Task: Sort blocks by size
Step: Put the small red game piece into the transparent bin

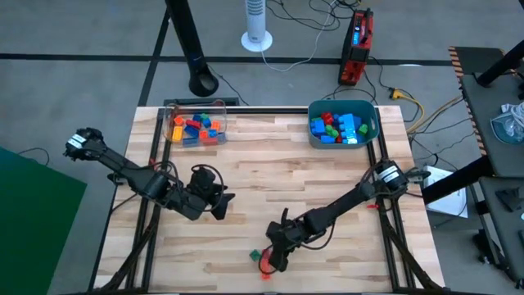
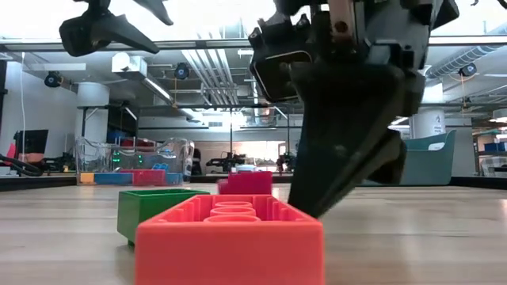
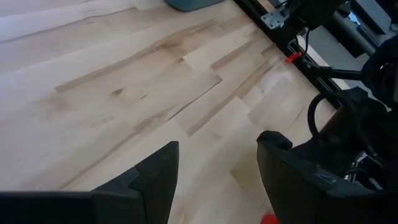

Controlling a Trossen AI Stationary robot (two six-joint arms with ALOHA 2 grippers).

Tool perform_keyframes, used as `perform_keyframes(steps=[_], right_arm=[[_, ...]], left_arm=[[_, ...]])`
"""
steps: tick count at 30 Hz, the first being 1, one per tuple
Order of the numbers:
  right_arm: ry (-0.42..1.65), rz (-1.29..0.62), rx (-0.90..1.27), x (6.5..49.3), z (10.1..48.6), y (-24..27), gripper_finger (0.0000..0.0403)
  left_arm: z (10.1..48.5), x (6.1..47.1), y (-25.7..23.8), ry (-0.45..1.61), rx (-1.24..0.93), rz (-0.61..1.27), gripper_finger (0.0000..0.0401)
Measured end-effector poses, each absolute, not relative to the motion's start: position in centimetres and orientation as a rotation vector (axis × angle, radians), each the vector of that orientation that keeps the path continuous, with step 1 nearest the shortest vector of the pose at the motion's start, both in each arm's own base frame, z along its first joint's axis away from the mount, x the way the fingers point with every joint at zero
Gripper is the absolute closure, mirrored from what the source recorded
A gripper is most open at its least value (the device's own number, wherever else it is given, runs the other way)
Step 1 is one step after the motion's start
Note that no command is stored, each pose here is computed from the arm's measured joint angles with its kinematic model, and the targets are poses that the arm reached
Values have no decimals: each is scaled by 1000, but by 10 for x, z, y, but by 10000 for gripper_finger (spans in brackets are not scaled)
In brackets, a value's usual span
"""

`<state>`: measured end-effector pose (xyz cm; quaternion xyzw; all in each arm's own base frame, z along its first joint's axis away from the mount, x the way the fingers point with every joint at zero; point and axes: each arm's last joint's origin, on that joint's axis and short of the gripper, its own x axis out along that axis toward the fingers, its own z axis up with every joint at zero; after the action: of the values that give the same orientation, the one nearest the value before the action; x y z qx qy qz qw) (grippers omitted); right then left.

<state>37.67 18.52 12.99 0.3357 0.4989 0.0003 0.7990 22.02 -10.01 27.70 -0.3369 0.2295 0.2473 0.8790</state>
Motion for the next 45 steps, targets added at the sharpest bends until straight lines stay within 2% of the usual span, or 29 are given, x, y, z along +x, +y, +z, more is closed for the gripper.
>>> perform_keyframes(steps=[9,17,27,31,41,45], right_arm=[[1025,-124,669,380,147,155,390],[894,217,350,386,195,171,390],[860,208,230,386,195,182,379],[861,204,237,386,194,182,328],[918,202,189,390,159,190,132],[917,208,186,392,152,193,89]], left_arm=[[277,221,-100,475,-706,511,198],[277,220,-100,480,-695,507,198],[277,220,-100,488,-669,503,198],[277,220,-100,490,-666,503,198],[277,220,-100,491,-663,503,198],[277,220,-100,492,-662,504,198]])
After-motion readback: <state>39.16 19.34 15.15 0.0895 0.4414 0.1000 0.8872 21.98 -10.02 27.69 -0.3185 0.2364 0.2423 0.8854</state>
